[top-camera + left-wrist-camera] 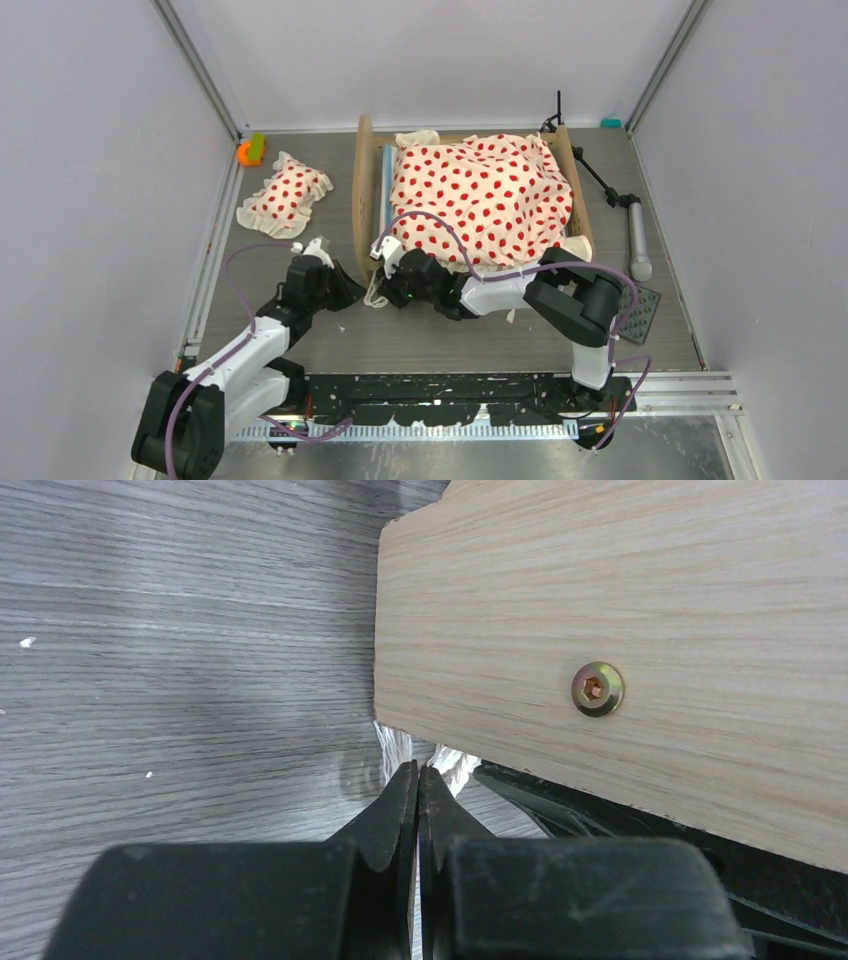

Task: Set up the pet bed
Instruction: Tie the ropes to the bed frame.

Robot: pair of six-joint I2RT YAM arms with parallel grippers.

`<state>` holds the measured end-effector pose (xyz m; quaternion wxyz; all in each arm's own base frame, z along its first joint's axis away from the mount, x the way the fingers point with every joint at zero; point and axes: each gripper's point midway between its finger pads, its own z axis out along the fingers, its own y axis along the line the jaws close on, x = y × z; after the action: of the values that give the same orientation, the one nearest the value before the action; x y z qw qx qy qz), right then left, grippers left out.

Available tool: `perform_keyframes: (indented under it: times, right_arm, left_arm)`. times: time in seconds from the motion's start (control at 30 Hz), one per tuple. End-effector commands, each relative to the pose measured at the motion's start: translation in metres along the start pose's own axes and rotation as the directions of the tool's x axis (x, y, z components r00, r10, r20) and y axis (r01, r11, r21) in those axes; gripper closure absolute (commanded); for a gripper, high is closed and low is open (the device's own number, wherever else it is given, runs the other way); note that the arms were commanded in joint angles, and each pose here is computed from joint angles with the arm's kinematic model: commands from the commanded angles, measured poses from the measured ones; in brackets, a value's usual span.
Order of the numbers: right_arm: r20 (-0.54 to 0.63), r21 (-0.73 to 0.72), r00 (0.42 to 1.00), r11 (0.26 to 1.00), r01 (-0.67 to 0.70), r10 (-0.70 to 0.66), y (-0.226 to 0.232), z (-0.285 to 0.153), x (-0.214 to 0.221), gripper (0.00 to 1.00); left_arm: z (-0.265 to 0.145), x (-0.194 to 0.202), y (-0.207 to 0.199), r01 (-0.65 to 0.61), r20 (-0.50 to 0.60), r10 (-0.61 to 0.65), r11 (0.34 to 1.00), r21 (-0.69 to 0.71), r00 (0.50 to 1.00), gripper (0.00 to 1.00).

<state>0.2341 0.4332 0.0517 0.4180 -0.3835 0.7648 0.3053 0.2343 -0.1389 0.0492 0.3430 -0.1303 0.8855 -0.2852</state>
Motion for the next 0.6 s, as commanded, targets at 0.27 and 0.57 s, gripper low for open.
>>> perform_keyframes:
  times: [0.27,0.57]
  right_arm:
    - [0.063,0.060,0.998,0.998,-0.033,0.029,-0.006,0.012,-0.021,0.94]
    - [0.039,0.110,0.998,0.993,-0.043,0.039,-0.010,0.017,-0.010,0.98]
  left_arm:
    - [0.002,-0.002,-0.011,-0.033,0.009,0.033,0.998,0.059,0.999,1.00]
    - [0.002,-0.001,-0.009,-0.027,0.004,0.027,0.998,0.055,1.000,0.99]
